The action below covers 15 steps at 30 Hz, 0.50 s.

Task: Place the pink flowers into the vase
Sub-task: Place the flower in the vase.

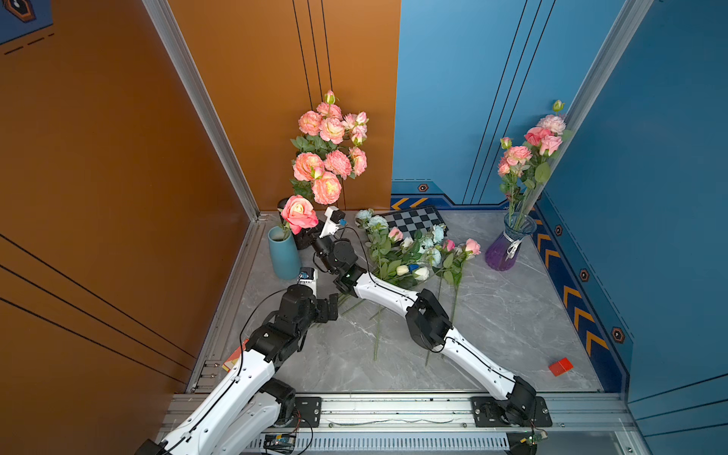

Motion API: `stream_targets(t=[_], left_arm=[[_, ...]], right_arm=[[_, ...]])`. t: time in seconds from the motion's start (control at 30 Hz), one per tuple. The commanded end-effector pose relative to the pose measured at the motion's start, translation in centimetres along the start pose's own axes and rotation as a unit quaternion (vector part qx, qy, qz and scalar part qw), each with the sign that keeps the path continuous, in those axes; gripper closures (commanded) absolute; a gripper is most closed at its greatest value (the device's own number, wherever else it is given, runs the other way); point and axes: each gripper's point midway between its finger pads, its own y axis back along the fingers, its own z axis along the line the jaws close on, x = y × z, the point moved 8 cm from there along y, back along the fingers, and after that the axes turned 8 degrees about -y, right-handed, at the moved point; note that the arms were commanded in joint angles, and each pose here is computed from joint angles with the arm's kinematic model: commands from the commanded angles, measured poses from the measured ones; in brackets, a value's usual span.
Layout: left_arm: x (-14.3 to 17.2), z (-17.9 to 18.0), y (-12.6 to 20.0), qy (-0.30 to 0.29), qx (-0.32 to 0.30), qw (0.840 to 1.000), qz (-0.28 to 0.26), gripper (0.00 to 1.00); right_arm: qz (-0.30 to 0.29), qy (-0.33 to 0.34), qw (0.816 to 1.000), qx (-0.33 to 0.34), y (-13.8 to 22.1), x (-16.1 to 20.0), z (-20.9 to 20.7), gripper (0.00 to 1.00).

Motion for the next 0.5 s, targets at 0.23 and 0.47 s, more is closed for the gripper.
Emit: stream_targets(t=[0.23, 0.47], left_arm=[[0.1, 0.0, 0.0, -0.011, -0.004, 1.0, 0.003, 0.01], [0.0, -0.1, -0.1, -0.011, -0.003, 1.0, 0.002, 0.01]], right_arm=[[0.025, 0.005, 0.999, -0.029, -0.2, 0.5, 2.0, 1.0], [0.026, 0.014, 0.999, -0.041, -0.4, 0.0, 3.0, 0.97]])
